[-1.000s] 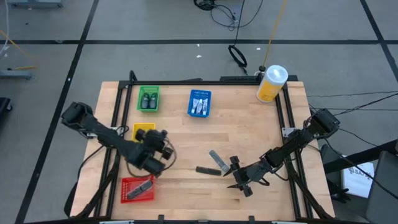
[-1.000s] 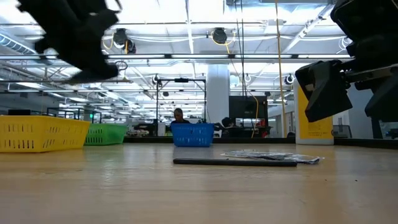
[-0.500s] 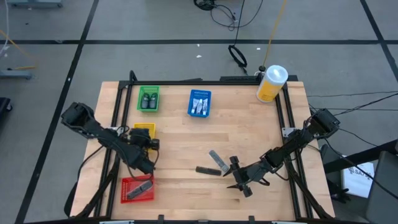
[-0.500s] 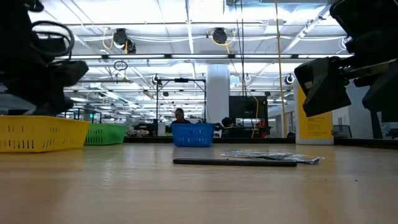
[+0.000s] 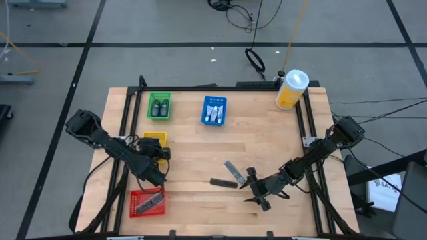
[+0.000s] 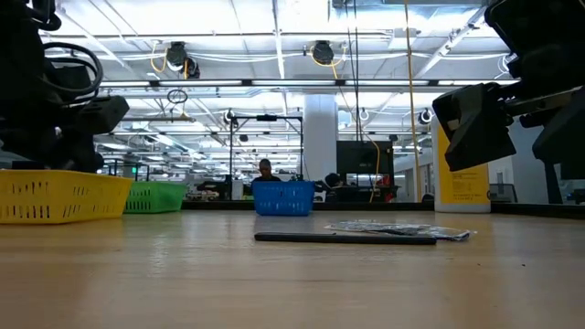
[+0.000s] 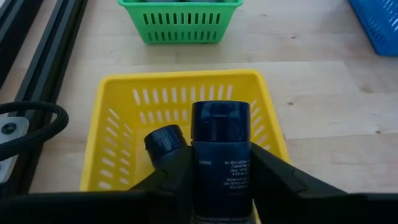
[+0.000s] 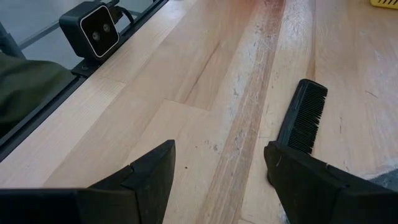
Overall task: Pick & Place Travel size toiletries
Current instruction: Put the blue shaving cream in the yellow basket, then put the black comb in the red basket
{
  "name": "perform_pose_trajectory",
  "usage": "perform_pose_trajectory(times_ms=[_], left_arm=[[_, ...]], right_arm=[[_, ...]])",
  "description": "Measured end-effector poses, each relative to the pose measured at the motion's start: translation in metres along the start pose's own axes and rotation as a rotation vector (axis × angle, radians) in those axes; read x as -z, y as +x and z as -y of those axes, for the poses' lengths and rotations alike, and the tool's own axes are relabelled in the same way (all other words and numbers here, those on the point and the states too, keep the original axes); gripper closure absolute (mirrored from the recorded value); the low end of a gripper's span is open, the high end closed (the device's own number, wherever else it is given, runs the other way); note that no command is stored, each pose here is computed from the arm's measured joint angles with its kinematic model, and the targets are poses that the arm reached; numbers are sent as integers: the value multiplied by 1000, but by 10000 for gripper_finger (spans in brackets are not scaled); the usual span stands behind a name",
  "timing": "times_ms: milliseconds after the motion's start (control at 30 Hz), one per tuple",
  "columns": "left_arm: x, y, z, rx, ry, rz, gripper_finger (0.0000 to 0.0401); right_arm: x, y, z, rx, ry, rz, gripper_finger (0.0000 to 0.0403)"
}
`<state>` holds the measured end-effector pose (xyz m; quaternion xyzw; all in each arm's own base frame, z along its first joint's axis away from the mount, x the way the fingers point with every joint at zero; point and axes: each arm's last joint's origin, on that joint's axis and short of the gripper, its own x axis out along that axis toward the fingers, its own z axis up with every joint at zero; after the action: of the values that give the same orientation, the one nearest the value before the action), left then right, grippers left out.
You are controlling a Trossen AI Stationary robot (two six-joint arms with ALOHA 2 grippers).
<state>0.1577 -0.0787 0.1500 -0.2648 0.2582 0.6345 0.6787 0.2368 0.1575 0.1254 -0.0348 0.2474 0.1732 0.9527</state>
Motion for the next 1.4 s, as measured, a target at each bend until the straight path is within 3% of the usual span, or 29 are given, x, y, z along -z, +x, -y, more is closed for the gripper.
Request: perform_pose_trajectory(times_ms=[233, 467, 800, 933, 1133, 1267, 1400], left_arm=[[-1, 0, 0, 3, 13, 11, 193], [-8, -11, -1, 50, 44, 53, 165], [-15, -61, 45, 529, 102, 355, 164], [-12, -74, 77, 619, 203, 427, 164], [-12, -79, 130, 799, 457, 397, 164], [2, -64, 160, 991, 619, 359, 165], [22, -41, 185, 1164, 696, 300, 181]], right_arm=[[0, 0, 0, 0, 0, 0, 163], [0, 0, 0, 0, -3, -2, 163], [0, 0, 0, 4, -26, -2, 163], [1, 0, 3, 85, -30, -2, 163], [11, -4, 9, 210, -33, -15, 163], [18, -6, 12, 217, -35, -27, 163], [23, -8, 12, 196, -76, -46, 163]])
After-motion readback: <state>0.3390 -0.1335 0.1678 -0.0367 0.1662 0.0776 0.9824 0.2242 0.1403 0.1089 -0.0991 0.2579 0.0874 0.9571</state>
